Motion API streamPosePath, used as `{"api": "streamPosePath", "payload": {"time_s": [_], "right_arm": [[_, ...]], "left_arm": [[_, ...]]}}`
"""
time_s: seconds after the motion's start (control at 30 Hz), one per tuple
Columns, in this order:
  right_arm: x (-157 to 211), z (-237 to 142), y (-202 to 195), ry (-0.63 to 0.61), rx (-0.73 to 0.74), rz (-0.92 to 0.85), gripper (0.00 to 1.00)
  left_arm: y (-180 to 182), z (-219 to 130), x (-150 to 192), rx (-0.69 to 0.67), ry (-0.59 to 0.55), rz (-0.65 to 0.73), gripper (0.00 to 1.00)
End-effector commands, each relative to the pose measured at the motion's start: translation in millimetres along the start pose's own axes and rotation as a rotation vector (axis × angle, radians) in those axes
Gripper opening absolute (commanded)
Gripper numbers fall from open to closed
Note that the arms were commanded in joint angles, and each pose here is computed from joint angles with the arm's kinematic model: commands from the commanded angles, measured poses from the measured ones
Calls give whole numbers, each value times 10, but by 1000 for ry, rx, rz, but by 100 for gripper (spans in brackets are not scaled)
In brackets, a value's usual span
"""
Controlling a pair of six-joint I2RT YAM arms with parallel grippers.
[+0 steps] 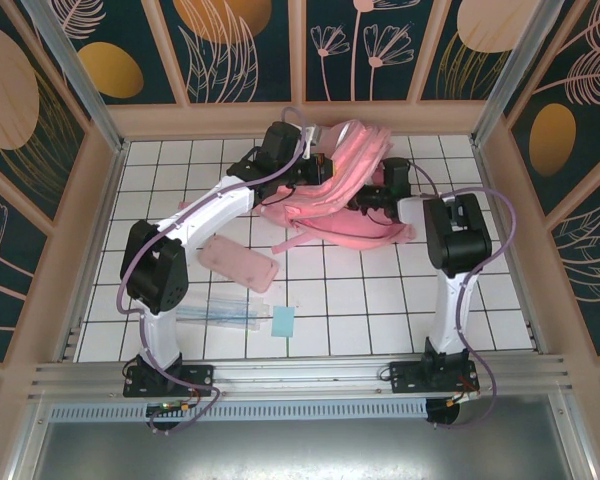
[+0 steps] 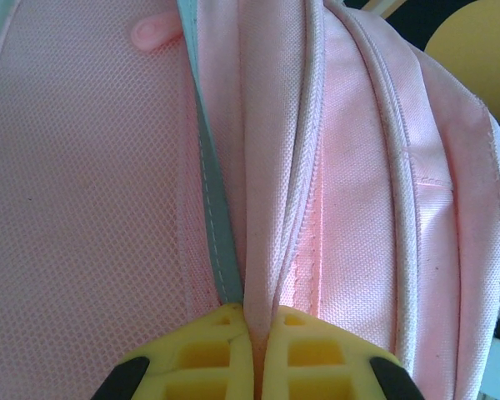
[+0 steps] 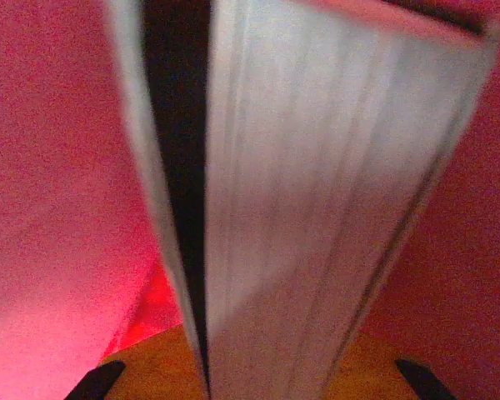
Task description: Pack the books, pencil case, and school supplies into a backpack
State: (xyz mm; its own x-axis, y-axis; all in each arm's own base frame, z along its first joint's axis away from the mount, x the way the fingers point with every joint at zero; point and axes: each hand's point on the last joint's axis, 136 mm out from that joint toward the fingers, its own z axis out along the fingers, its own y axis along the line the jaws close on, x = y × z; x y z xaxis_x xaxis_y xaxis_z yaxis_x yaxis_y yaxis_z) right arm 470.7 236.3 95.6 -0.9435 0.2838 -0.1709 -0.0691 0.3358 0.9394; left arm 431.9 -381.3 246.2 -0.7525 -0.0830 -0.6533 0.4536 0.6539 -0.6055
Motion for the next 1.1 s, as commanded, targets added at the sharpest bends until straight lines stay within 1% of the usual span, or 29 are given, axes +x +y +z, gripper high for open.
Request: {"api": "streamPosePath", "payload": {"time_s": [0.0,0.07,0.13,0.2,0.27,0.37,0.47,0.67,0.77,0.8,0.87,0.9,1.03,1.07], "right_arm": [[-199,192,244,-23,-39,-87,0],[-232,294,270,-16,-40,-90,0],[-236,336,262,-8,-36,-85,9],[-239,284,244,-19,-22,-83,21],[-241,150,230,-55,12,-86,31],[-224,-123,212,-120,83,-100,47],[-180,-444,180,-174,142,-93,57],[-46,-1059,170,-247,245,-105,60],[-8,-1376,167,-290,301,-114,67],[-11,-1448,165,-305,318,-121,69],[4,-1521,121,-296,367,-123,69],[-4,-1543,119,-292,389,-131,68],[-6,-1626,114,-326,445,-148,58],[3,-1611,98,-330,446,-144,54]], "left_arm": [[-671,-391,-489,204,-159,86,0],[-657,-383,-489,201,-162,82,0],[-625,-371,-502,185,-173,74,0],[-562,-347,-525,156,-188,63,0],[-496,-312,-546,131,-204,54,0],[-469,-262,-571,128,-216,41,0],[-462,-226,-624,126,-233,35,0],[-393,-143,-711,99,-267,22,0],[-392,-88,-699,115,-264,6,0],[-390,-74,-687,121,-260,0,0],[-397,-51,-673,132,-257,-9,0],[-392,-47,-674,133,-256,-12,0],[-406,-52,-676,143,-257,-21,0],[-413,-52,-677,147,-258,-24,0]]}}
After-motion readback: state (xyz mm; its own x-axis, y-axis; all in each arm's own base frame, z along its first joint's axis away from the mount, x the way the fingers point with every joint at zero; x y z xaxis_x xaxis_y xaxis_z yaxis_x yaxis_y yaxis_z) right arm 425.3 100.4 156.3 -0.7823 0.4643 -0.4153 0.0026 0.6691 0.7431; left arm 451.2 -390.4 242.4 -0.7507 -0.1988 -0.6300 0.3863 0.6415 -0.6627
